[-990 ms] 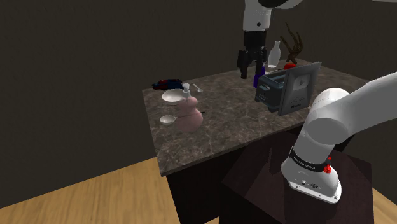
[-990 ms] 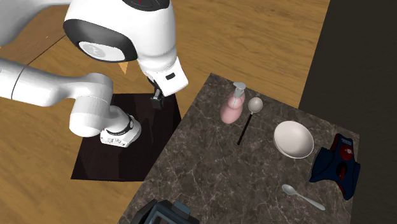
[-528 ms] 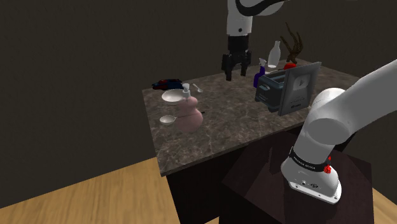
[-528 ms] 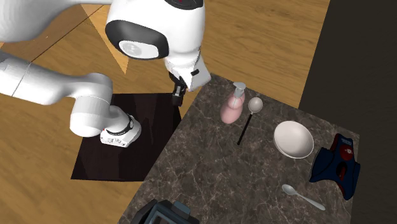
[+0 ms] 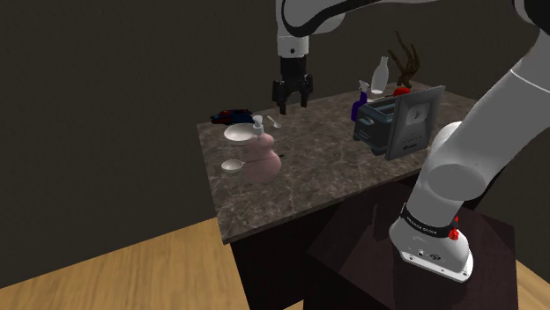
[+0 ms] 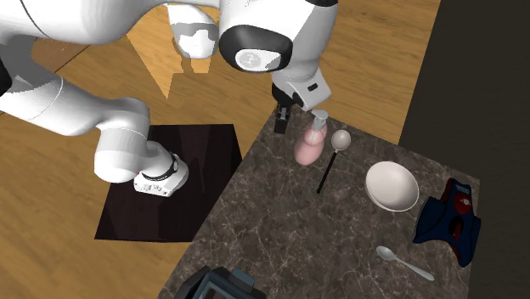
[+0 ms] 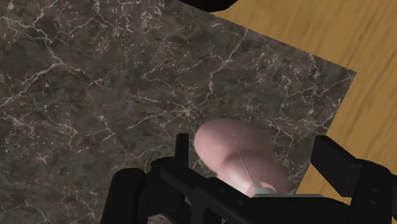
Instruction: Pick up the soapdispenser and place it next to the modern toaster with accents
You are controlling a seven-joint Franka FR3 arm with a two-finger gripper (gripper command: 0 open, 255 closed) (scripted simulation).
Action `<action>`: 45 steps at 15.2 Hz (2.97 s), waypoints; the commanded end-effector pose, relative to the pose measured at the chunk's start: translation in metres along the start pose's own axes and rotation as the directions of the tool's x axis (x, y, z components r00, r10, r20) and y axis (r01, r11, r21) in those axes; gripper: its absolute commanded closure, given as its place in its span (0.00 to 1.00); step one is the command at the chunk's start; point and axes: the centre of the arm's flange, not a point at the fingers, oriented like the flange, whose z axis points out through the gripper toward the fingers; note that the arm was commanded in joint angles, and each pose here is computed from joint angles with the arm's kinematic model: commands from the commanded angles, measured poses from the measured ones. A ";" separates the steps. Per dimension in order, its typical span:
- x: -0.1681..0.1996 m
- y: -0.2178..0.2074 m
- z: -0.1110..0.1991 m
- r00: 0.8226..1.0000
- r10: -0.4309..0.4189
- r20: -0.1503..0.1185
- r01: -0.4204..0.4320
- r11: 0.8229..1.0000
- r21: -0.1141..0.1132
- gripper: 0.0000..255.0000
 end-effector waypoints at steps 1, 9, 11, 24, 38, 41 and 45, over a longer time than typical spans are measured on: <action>0.023 -0.013 0.007 1.000 -0.003 -0.009 0.003 1.000 -0.007 0.00; 0.111 -0.063 0.024 0.999 -0.014 -0.043 0.012 0.999 -0.036 0.00; 0.119 -0.068 0.031 0.999 -0.015 -0.046 0.013 0.999 -0.039 0.00; 0.121 -0.066 0.066 0.999 -0.015 -0.046 0.013 0.999 -0.039 0.00; 0.120 -0.067 0.050 0.999 -0.015 -0.046 0.013 0.999 -0.039 1.00; 0.118 -0.068 0.034 0.999 -0.015 -0.046 0.013 0.999 -0.039 1.00; 0.117 -0.069 0.013 0.999 -0.015 -0.046 0.013 0.999 -0.039 1.00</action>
